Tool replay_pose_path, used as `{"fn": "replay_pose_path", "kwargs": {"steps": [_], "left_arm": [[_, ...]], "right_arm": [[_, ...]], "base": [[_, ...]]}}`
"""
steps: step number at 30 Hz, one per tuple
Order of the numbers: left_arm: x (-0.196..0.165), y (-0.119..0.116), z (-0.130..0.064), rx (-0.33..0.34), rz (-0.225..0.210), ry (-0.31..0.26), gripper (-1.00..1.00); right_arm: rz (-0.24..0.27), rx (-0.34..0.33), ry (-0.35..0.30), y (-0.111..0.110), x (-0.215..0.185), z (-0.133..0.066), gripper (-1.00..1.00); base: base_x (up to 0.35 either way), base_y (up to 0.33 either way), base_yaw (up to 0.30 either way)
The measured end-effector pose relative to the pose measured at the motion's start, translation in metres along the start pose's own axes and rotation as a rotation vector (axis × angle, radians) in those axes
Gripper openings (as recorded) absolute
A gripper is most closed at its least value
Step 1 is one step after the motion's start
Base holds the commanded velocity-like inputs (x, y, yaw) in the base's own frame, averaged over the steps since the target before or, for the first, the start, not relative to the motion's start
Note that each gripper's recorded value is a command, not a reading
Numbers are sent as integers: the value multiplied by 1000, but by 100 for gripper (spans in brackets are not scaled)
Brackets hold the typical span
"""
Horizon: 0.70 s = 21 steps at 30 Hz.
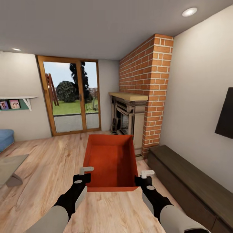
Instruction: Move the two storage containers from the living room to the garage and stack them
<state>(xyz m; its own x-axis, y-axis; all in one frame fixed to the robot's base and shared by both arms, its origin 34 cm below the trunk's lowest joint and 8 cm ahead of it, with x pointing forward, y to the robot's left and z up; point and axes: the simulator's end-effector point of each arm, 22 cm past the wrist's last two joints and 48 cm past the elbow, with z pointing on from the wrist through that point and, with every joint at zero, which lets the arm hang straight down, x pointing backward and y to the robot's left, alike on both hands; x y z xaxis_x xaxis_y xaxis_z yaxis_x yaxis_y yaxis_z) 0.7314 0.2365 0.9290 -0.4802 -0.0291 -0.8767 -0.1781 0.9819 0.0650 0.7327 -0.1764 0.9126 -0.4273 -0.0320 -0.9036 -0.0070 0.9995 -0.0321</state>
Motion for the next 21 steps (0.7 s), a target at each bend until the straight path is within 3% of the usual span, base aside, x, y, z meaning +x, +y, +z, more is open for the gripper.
{"fn": "replay_pose_path", "kwargs": {"steps": [21], "left_arm": [[3, 0, 0, 0, 0, 6, -100]], "right_arm": [[4, -9, 2, 7, 1, -1, -100]], "base": [[0, 0, 273]]}}
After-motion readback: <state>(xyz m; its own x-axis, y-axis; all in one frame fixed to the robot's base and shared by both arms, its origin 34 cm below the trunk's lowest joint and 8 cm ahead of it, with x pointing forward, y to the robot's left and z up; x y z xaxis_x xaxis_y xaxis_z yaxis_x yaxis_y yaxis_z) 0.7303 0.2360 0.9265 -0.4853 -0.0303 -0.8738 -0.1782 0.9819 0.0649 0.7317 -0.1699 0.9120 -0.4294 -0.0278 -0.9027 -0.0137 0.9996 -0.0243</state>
